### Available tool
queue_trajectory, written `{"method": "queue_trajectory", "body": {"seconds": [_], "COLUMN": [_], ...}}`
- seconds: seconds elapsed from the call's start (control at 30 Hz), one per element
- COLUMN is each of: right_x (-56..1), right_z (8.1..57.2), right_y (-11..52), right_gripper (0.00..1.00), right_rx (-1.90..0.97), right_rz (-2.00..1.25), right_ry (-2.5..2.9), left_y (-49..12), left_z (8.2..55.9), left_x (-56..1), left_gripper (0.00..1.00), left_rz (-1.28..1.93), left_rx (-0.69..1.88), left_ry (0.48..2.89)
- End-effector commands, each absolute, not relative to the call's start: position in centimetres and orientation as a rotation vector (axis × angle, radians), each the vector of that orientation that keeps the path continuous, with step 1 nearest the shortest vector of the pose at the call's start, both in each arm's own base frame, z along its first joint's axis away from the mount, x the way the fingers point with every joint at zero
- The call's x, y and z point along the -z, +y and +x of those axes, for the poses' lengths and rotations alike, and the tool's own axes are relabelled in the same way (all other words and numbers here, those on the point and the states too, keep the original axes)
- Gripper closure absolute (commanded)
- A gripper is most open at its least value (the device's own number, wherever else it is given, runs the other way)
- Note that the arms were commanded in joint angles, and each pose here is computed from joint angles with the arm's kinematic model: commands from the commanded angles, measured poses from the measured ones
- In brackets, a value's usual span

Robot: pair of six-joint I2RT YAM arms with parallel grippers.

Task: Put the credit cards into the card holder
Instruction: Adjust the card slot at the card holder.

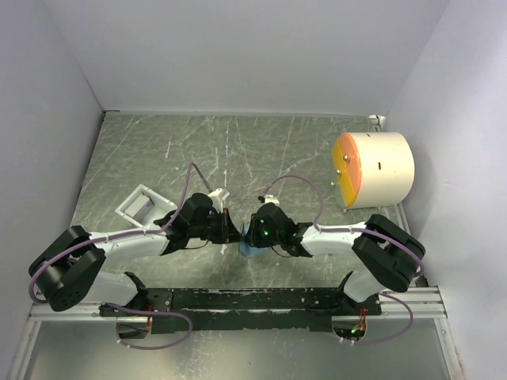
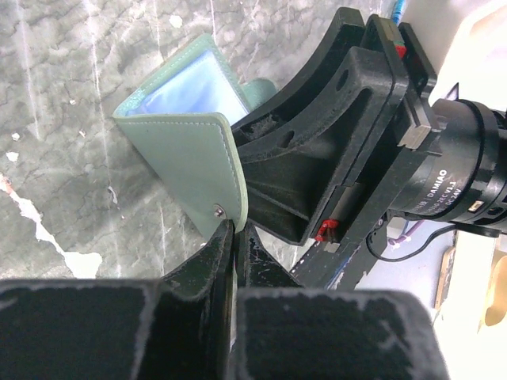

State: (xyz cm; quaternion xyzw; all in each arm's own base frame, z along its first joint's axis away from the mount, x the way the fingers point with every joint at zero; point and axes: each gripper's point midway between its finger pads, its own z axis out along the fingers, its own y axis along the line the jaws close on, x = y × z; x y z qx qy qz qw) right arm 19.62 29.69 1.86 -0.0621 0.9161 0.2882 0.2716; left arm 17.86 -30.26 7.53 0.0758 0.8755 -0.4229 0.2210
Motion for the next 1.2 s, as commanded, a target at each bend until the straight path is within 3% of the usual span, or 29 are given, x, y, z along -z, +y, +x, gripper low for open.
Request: {"method": "queue_trajectory", "body": {"seconds": [0.0,0.17,0.3,0.5,0.8,1.17], "right_x": [0.2,0.4,0.7,0.4,-4.2,-7.8], "right_z": [18.4,18.3,18.1,18.3,19.6,18.3], "right_y": [28.8,28.8,28.8,28.9,26.7,29.4], "right_gripper": [0.8,0.8,0.8,0.79,0.62,0.48], "right_rx": [-0.727,-0.729,-0.737,-0.729,-0.572,-0.879], "right_rz": [-0.186,-0.187,-0.183,-0.195,-0.231,-0.251], "right_ry": [2.544,2.556,2.563,2.564,2.5,2.398], "left_y": [-31.6,-31.7,-31.7,-31.6,-30.1,-30.1], "left_z": [17.4,17.2,17.2,17.5,18.6,18.8], "left_x": [-9.5,-9.6,-9.7,-9.6,-9.7,-9.0], "left_gripper": [0.89,0.87,0.93,0.93,0.93,0.93], "left_rz": [0.285,0.29,0.298,0.287,0.257,0.225], "left_rx": [1.292,1.307,1.312,1.28,1.108,1.089], "left_ry": [2.34,2.332,2.324,2.341,2.389,2.431]}}
